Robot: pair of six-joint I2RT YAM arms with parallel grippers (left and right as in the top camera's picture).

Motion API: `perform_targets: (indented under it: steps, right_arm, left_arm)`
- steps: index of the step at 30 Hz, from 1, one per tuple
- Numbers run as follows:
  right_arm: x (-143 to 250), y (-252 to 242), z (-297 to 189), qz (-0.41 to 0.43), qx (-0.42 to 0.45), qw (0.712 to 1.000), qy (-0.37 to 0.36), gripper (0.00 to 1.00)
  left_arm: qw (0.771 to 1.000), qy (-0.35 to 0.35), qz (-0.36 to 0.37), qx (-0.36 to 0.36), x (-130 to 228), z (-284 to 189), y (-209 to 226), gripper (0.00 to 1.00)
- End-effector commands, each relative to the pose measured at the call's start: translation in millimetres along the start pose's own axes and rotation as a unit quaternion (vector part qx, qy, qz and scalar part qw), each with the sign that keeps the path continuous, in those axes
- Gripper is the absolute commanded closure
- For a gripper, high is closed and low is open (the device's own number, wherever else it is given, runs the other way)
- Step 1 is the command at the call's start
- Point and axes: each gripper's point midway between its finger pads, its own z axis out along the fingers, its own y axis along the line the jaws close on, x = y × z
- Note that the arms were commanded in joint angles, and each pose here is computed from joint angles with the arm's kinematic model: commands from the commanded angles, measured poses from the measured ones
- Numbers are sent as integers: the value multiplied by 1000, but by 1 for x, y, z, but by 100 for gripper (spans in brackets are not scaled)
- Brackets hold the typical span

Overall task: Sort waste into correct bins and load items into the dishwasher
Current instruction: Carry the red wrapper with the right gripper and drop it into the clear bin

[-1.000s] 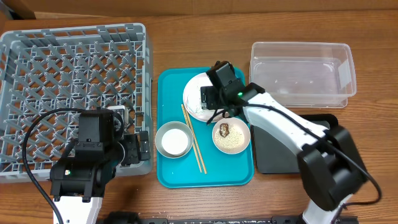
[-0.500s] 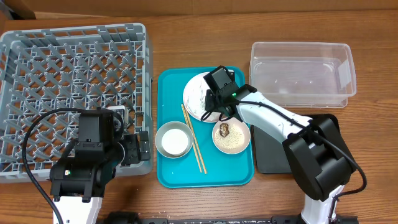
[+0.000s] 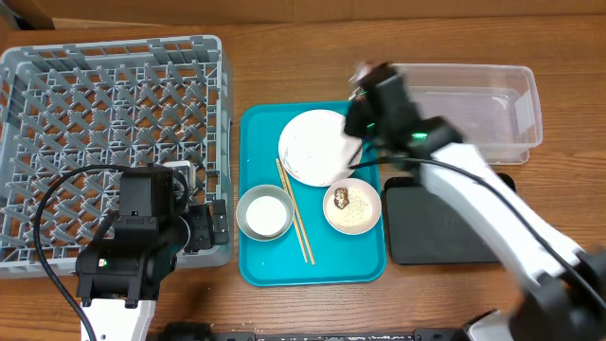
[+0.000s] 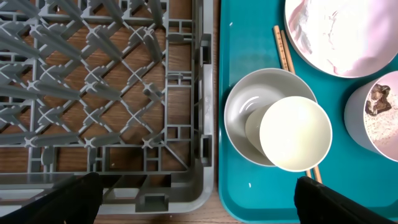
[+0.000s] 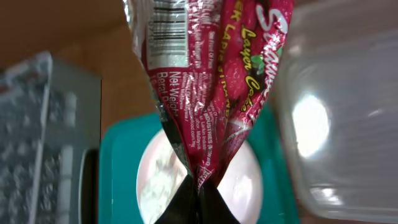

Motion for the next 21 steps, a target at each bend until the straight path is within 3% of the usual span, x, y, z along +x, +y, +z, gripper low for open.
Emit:
perform_targets:
  steps: [1, 5, 6, 9, 13, 18, 21]
  right_arm:
    - [-37, -45, -21, 45, 69, 995, -55, 96]
    - [-38, -93, -16, 98, 129, 986, -42, 96]
    - [-40, -101, -14, 105, 137, 984, -42, 92]
    - [-50, -116, -12, 118, 145, 981, -53, 37]
    - [-71, -96, -17, 74, 82, 991, -70, 20]
    - [-55, -24, -27, 15, -78, 997, -18, 15]
    - [-20, 9, -25, -40, -109, 993, 26, 14]
  left_arm:
    - [1000, -13, -4, 1, -7, -7, -2, 0]
    - [1000, -14, -4, 1, -7, -7, -2, 0]
    - [1000, -14, -4, 1, -7, -7, -2, 0]
    - [1000, -13, -4, 1, -7, -7, -2, 0]
    - [1000, -14, -4, 1, -7, -7, -2, 0]
    - [1000, -13, -4, 1, -7, -7, -2, 0]
    - [1000, -13, -4, 1, -7, -7, -2, 0]
